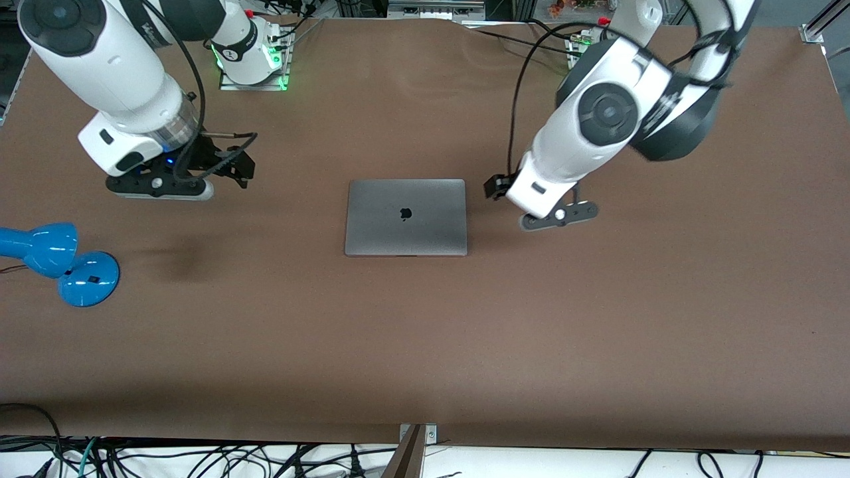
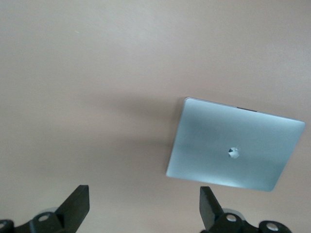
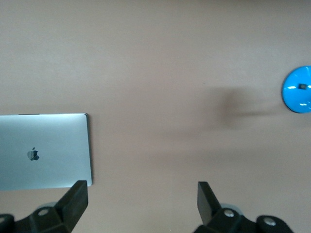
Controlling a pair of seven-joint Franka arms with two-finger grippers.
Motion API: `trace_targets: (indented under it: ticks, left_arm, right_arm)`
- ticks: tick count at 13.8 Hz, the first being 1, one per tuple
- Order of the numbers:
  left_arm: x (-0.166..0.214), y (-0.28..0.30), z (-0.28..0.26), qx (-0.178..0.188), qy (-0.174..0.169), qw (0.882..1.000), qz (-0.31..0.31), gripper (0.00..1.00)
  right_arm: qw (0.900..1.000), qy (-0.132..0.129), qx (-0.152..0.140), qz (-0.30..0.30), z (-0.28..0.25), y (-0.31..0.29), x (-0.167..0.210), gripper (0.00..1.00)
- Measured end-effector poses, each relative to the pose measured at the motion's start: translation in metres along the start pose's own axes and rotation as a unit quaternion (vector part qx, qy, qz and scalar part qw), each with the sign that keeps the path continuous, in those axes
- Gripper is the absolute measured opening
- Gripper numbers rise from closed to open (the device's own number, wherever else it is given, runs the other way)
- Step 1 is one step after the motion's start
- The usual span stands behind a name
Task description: Close laptop with both arms from behind
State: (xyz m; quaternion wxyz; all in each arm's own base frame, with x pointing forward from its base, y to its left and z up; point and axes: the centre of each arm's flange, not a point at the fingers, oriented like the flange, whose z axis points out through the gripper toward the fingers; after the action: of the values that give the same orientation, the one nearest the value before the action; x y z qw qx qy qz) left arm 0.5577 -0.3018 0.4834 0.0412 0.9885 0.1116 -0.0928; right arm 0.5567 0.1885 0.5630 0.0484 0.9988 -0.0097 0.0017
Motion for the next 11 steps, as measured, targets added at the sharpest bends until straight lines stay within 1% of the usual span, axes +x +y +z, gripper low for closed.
trace_targets:
  ticks: [3, 5, 7, 8, 11]
  left_arm:
    - [-0.007, -0.048, -0.033, 0.014, 0.014, 1.0, 0.007, 1.0]
    - [-0.021, -0.07, -0.05, 0.031, 0.011, 0.999, 0.01, 1.0]
    - [-0.033, -0.088, -0.068, 0.043, 0.012, 0.999, 0.028, 1.0]
    - [-0.034, -0.101, -0.075, 0.046, 0.013, 0.998, 0.046, 1.0]
    - [-0.024, -0.16, -0.096, 0.052, 0.005, 0.995, 0.084, 1.0]
  right_arm:
    - [1.0, -0.006, -0.008, 0.019, -0.008, 0.022, -0.003, 1.0]
    - [0.999, -0.017, -0.007, 0.032, -0.012, 0.038, -0.005, 1.0]
    - [0.998, -0.034, 0.02, 0.047, -0.014, 0.055, -0.006, 1.0]
    - [0.998, -0.036, 0.03, 0.053, -0.016, 0.067, -0.005, 1.0]
    - [0.997, -0.044, 0.036, 0.053, -0.017, 0.101, -0.003, 1.0]
